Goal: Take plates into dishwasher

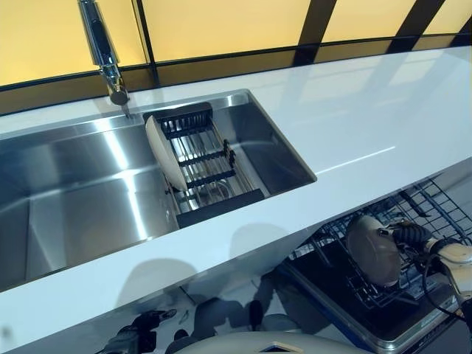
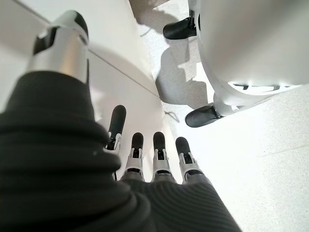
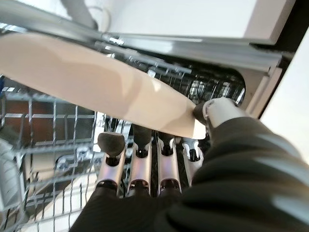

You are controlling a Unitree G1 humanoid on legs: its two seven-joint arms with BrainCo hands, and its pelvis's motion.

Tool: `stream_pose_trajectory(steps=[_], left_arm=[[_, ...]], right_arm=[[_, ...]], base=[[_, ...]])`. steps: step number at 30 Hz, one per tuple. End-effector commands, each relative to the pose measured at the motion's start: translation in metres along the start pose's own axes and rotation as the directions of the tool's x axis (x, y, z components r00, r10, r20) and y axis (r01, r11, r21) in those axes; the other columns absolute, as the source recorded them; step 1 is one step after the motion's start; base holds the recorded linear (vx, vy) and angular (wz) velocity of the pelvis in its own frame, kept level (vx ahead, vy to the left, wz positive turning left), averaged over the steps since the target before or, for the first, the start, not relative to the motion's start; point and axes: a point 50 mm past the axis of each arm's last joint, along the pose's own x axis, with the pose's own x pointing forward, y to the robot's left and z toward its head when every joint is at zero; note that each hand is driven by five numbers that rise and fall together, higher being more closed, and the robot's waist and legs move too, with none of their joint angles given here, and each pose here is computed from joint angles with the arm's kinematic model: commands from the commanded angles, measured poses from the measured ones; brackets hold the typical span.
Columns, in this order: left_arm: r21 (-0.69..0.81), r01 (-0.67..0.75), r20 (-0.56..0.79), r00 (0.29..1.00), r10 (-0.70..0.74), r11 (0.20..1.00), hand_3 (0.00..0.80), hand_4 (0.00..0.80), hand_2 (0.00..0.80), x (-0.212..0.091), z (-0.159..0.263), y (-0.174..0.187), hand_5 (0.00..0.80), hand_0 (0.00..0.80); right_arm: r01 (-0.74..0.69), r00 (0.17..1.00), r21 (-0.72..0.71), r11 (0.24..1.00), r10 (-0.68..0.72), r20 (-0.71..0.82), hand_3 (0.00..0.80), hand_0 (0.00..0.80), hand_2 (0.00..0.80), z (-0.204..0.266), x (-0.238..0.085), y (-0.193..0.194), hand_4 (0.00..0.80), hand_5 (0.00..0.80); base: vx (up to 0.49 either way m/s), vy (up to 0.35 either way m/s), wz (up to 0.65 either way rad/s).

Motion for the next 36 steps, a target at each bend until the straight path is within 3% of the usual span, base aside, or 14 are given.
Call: stream_pose_trajectory(steps=[1, 20, 22, 23, 36], left_arm=[[0.025, -0.008, 0.121, 0.993, 0.005, 1.000, 0.000, 0.000, 0.000, 0.002, 0.043, 0.005, 0.000, 0.000], [0.050, 0.023, 0.137, 0.990, -0.030, 0.998, 0.000, 0.000, 0.000, 0.003, 0.048, -0.001, 0.000, 0.000], [0.052, 0.021, 0.136, 0.990, -0.028, 0.998, 0.000, 0.000, 0.000, 0.003, 0.050, -0.001, 0.000, 0.000], [0.052, 0.021, 0.136, 0.990, -0.028, 0.998, 0.000, 0.000, 0.000, 0.003, 0.050, -0.001, 0.000, 0.000], [0.050, 0.017, 0.143, 0.989, -0.024, 0.999, 0.000, 0.000, 0.000, 0.002, 0.051, 0.002, 0.000, 0.000]], right_arm=[[0.040, 0.994, -0.044, 0.998, -0.035, 0.101, 0.800, 0.800, 0.800, 0.036, 0.008, -0.014, 0.800, 0.800], [-0.004, 0.994, -0.067, 0.998, -0.003, -0.108, 0.800, 0.800, 0.800, 0.016, 0.029, -0.007, 0.800, 0.800], [0.003, 0.992, -0.051, 0.999, -0.009, -0.129, 0.442, 0.442, 0.442, 0.014, 0.029, -0.008, 0.442, 0.442], [0.006, 0.991, -0.048, 0.999, -0.012, -0.134, 0.000, 0.000, 0.000, 0.013, 0.029, -0.008, 0.000, 0.000], [0.079, 0.983, -0.033, 0.996, -0.084, -0.164, 0.000, 0.000, 0.000, 0.007, 0.018, -0.027, 0.000, 0.000]], base=[[-0.003, -0.010, 0.04], [0.009, -0.002, 0.05], [0.002, -0.006, 0.04], [0.000, 0.000, 0.04], [0.000, 0.000, 0.00]])
